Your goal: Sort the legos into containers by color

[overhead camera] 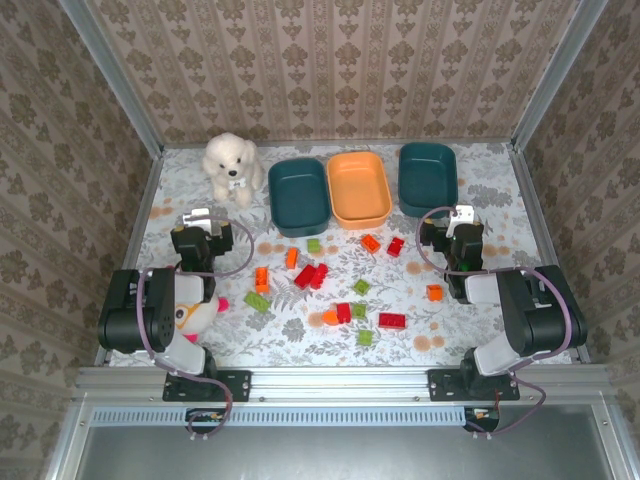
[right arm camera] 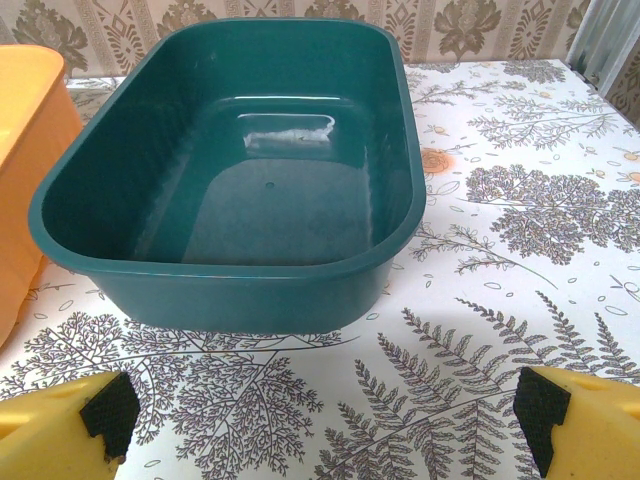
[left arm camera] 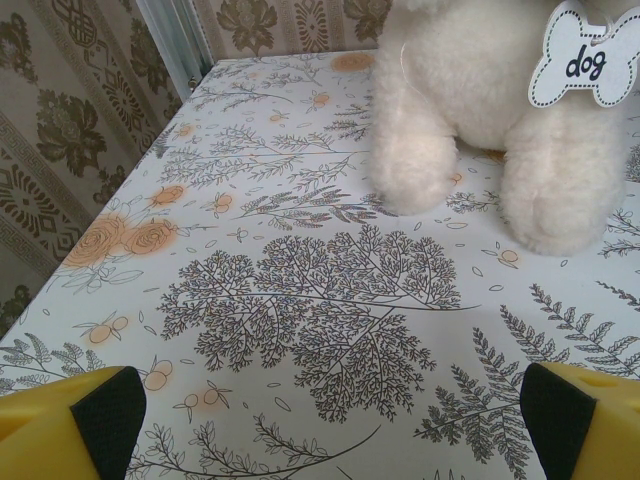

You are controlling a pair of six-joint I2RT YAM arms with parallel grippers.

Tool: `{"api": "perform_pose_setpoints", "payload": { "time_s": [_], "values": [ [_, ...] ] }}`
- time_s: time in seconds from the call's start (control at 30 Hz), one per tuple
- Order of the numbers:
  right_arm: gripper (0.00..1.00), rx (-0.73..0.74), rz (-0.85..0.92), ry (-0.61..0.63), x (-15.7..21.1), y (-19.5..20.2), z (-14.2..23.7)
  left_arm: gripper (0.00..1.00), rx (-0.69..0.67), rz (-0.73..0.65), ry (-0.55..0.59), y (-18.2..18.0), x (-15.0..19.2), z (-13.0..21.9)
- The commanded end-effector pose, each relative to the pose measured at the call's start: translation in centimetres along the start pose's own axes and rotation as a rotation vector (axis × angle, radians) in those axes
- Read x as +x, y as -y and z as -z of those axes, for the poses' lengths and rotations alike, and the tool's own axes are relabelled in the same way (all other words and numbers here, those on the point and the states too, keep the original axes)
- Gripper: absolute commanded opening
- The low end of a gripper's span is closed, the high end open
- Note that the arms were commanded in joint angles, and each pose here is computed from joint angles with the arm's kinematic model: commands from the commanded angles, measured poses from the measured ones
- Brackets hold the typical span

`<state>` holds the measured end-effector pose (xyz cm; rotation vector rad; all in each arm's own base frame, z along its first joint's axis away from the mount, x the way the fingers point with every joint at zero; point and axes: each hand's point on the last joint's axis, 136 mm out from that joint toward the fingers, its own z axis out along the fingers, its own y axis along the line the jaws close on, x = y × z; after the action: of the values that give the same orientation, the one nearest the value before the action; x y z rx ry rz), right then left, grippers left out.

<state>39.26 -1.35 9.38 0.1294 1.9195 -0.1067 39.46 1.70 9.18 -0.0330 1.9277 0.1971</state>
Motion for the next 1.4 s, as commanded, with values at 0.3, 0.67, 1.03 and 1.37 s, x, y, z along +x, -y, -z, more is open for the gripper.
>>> {"api": "perform_pose_setpoints", "payload": {
  "time_s": [0.3,0.67,1.03,1.37],
  "values": [
    [1.0,0.07,0.005,0.077,-10.3,-0.2,4.4,1.0,-0.094,-0.131,0.163,2.6,-7.8,6.4],
    [0.95,0.138,-0.443,-0.52,-10.7,-0.7,14.8,1.0,0.245,0.385,-0.146,8.2,-12.2,17.2],
    [0.77,0.163,-0.469,-0.918,1.6,-2.5,19.2,1.0,0.638,0.153,-0.352,18.4,-8.3,21.3],
    [0.75,0.109,-0.168,-1.175,8.5,-3.9,17.3,1.0,0.772,0.073,-0.429,22.1,-5.5,23.6]
  ]
}}
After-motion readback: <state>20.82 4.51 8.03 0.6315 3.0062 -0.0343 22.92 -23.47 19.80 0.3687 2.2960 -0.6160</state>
